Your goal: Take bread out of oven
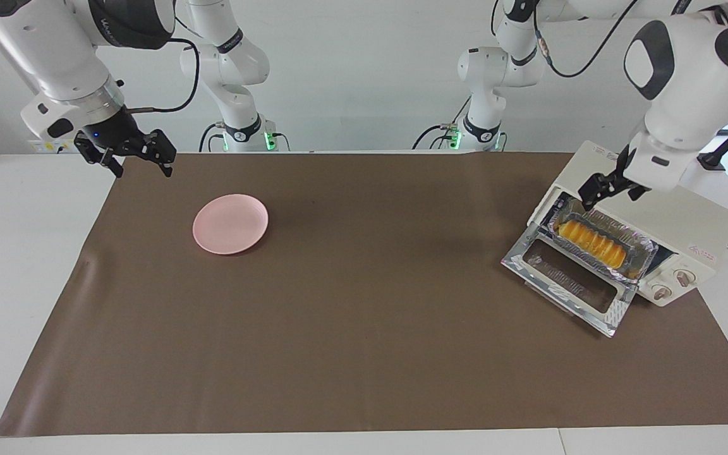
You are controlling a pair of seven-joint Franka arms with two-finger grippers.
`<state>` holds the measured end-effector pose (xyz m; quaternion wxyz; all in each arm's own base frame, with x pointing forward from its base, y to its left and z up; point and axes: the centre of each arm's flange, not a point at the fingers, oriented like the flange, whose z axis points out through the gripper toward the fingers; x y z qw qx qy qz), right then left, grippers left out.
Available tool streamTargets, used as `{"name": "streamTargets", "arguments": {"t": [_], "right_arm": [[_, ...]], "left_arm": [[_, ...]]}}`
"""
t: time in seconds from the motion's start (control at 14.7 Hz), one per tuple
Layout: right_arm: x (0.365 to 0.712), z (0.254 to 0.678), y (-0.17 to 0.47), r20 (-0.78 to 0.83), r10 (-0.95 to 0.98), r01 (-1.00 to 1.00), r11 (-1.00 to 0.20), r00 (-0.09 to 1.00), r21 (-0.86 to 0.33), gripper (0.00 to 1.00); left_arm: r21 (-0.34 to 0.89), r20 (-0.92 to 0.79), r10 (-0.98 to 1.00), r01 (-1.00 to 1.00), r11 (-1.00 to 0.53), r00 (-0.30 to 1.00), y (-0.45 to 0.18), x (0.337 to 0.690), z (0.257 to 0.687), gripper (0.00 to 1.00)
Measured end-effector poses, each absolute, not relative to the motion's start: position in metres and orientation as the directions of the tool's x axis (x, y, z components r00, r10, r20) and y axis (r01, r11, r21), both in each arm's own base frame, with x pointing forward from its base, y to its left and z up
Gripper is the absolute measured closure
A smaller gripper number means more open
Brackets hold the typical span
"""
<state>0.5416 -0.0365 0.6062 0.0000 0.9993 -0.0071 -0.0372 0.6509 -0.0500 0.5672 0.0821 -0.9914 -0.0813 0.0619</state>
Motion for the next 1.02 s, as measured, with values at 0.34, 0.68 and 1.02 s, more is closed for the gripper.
{"name": "streamTargets", "arguments": {"t": [0.34, 0.68, 1.02], "right_arm": [[0.542, 0.606, -0.036, -0.074, -0.014, -0.014, -1.000, 0.997, 0.001, 0.00], [0.542, 0.606, -0.036, -0.074, -0.014, -0.014, -1.000, 0.997, 0.001, 0.00], [0.542, 0.606, -0.036, -0.074, -0.014, -0.014, -1.000, 0.997, 0.001, 0.00]], "left_arm": [[-0.318, -0.046, 0.365, 0.332, -0.888, 0.930, -0.078, 0.693, 0.493, 0.00], [-0.331, 0.054, 0.581, 0.564, -0.757, 0.812, -0.042, 0.691, 0.458, 0.00], [-0.288, 0.095, 0.651, 0.647, -0.706, 0.753, -0.028, 0.668, 0.428, 0.00]]}}
